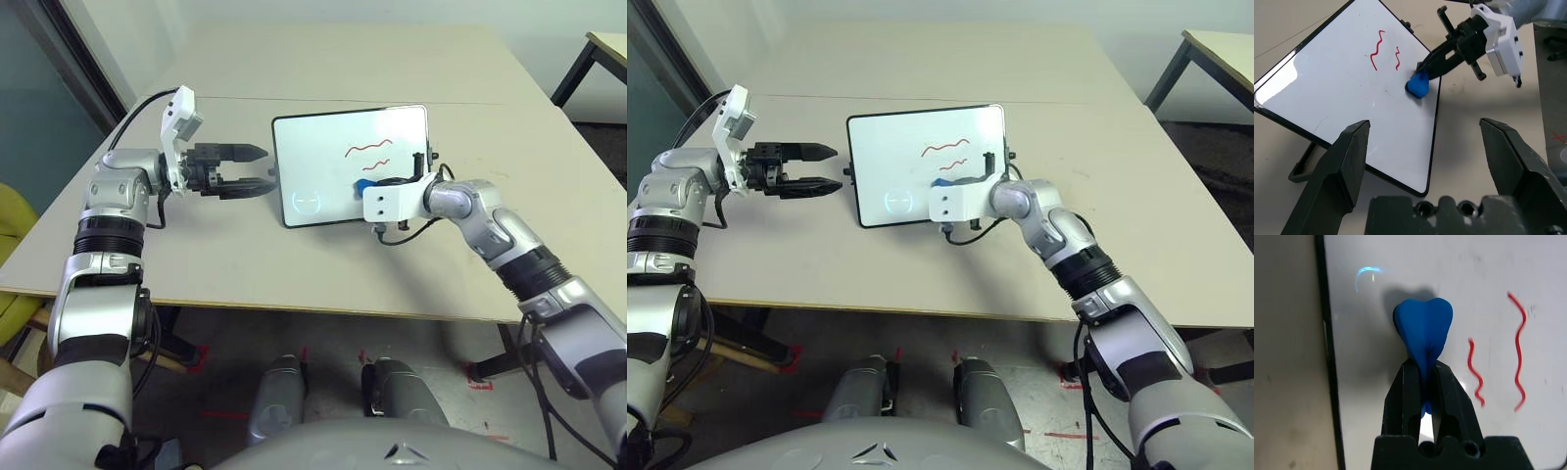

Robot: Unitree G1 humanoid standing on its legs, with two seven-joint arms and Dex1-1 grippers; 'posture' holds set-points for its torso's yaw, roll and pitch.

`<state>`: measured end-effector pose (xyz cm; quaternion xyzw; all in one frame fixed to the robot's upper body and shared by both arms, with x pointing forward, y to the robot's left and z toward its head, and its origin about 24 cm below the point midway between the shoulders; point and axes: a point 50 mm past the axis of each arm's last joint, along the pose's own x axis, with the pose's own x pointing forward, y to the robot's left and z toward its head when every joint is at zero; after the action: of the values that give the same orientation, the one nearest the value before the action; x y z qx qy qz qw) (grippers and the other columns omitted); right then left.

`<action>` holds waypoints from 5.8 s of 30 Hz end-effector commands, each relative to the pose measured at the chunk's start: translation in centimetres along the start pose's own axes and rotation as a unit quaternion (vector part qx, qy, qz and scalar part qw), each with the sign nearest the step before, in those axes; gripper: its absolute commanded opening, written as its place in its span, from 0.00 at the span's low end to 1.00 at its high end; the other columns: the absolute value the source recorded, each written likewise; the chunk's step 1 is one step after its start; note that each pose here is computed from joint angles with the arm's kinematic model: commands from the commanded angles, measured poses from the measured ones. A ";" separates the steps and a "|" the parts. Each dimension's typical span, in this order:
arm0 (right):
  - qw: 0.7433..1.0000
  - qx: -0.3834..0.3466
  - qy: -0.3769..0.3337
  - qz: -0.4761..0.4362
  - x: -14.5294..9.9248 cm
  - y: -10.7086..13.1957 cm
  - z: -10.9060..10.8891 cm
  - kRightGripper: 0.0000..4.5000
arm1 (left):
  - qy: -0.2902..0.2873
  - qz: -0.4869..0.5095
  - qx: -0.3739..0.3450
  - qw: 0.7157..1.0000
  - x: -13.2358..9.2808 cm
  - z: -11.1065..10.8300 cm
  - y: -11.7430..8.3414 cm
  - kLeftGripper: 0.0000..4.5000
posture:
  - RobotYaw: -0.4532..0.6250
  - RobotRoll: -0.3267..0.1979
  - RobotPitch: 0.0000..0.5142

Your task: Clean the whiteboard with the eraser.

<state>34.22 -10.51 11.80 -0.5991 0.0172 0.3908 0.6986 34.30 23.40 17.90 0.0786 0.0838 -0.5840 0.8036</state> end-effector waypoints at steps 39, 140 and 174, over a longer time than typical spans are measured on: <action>0.993 0.006 0.117 -0.013 -4.7 -0.7 -7.5 0.02 | -0.003 0.002 0.002 1.000 0.2 0.2 0.3 1.00 | 0.55 0.62 0.03; 0.997 -0.066 0.029 -0.036 -0.6 -3.2 -3.2 0.01 | -0.007 0.006 0.011 1.000 0.3 0.5 0.4 1.00 | 0.57 0.62 0.02; 0.992 -0.050 0.109 -0.039 -3.4 -3.3 -8.1 0.01 | -0.007 0.005 0.010 1.000 0.4 0.7 0.5 1.00 | 0.56 0.62 0.03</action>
<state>37.32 -18.04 13.86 -0.6762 0.0367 0.3082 0.6681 34.74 23.15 18.36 0.0814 0.0712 -0.5824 0.8057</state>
